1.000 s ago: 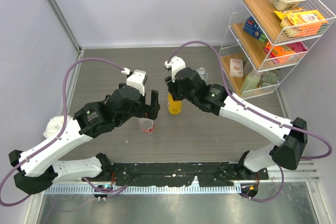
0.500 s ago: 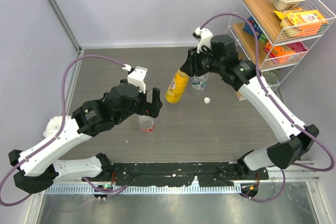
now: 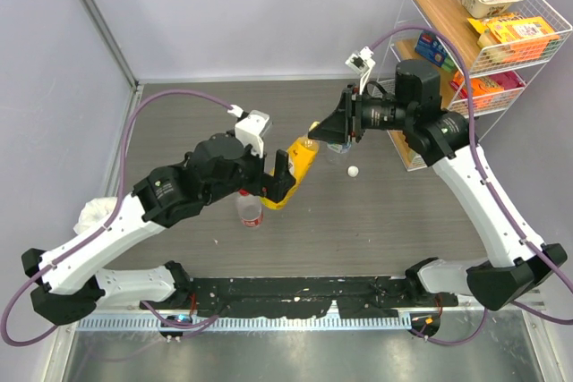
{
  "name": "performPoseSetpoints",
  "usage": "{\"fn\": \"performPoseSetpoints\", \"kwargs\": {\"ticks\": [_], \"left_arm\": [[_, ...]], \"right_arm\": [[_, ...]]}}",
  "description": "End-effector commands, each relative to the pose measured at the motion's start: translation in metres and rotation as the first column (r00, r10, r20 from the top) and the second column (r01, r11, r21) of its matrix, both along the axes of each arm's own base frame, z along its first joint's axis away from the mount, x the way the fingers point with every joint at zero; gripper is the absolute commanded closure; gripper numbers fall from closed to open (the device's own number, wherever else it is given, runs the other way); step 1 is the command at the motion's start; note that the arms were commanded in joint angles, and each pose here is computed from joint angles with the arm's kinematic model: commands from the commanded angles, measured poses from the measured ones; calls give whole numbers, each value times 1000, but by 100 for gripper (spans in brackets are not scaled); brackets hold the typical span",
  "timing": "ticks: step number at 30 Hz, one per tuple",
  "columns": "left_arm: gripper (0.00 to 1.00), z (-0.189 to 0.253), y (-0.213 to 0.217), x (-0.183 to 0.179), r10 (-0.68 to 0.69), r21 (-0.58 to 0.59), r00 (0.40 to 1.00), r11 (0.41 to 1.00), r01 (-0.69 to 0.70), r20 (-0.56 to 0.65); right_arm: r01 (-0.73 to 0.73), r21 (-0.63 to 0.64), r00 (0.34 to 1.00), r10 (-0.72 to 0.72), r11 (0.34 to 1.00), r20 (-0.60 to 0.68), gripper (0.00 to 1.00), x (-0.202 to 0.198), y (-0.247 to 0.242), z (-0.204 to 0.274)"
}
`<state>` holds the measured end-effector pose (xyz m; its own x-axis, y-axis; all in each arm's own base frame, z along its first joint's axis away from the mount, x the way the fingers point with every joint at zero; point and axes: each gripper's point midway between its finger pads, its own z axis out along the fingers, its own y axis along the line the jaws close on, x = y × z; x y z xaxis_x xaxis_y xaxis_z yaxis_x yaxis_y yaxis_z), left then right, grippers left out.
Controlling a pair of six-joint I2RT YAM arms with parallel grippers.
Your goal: Unscrew the bottle caps
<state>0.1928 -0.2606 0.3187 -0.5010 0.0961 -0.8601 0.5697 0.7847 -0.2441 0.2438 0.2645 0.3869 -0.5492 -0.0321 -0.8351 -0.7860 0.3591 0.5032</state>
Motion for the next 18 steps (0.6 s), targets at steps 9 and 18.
{"fn": "performPoseSetpoints", "kwargs": {"ticks": [9,18], "left_arm": [[3,-8,-19,-25,-149,-91,988,985,145,-44],[19,-20,-23,-32,-183,-87,980,981,176,-83]], "right_arm": [[-128,132,992,126,983,29,99,-26,0,41],[-115,141,993,114,983,16,99,-21,0,40]]}}
